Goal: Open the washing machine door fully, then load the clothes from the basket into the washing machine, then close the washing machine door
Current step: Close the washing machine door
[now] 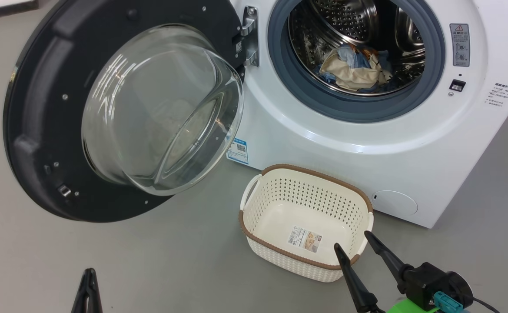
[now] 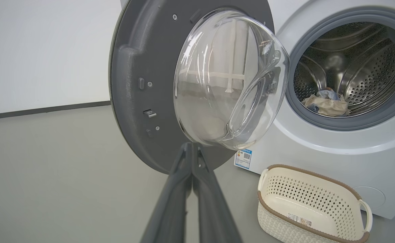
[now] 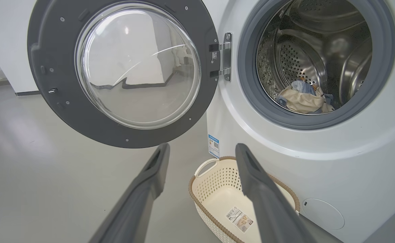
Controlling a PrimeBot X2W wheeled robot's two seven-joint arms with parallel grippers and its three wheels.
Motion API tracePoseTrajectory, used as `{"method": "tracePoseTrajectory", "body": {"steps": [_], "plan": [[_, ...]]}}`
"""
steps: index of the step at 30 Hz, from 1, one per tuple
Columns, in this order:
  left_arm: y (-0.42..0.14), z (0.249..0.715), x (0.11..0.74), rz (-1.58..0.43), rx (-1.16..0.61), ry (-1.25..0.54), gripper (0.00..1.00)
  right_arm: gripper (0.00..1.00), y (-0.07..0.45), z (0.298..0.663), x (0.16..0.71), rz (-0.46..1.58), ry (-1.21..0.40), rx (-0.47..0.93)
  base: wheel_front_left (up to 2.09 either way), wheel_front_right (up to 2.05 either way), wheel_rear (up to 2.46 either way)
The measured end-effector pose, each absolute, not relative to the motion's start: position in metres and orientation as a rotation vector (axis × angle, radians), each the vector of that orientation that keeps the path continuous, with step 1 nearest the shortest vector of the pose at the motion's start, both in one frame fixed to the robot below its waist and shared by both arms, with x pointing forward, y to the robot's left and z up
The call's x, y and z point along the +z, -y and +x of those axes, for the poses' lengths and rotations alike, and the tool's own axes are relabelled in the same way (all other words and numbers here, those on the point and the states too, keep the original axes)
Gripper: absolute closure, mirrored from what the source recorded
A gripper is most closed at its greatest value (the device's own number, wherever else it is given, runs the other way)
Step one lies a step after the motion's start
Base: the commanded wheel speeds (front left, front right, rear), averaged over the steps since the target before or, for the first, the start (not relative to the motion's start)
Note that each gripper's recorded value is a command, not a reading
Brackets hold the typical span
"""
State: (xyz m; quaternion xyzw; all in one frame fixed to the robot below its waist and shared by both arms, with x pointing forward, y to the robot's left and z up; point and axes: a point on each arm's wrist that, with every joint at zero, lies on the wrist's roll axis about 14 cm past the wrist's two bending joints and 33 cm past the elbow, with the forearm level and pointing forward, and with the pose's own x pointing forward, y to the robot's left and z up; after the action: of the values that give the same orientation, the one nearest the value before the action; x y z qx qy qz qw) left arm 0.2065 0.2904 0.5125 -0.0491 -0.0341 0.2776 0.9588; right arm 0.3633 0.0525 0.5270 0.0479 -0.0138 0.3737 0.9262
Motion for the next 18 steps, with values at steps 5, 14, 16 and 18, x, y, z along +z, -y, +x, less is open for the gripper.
{"method": "tracePoseTrajectory", "body": {"steps": [5,14,16,18], "plan": [[-0.289,0.207,0.513,-0.107,0.555,0.071,1.00,0.00,-0.052,0.363,0.527,0.098,0.028,0.766,0.00,0.00,0.00],[-0.282,0.220,0.535,-0.627,0.474,0.246,1.00,0.00,-0.053,0.364,0.525,0.100,0.024,0.767,0.00,0.00,0.00],[-0.292,0.218,0.545,-0.829,0.466,0.356,1.00,0.00,-0.053,0.365,0.525,0.102,0.021,0.765,0.00,0.00,0.00],[-0.298,0.215,0.553,-0.982,0.454,0.445,1.00,0.00,-0.052,0.366,0.524,0.102,0.019,0.763,0.00,0.00,0.00]]}}
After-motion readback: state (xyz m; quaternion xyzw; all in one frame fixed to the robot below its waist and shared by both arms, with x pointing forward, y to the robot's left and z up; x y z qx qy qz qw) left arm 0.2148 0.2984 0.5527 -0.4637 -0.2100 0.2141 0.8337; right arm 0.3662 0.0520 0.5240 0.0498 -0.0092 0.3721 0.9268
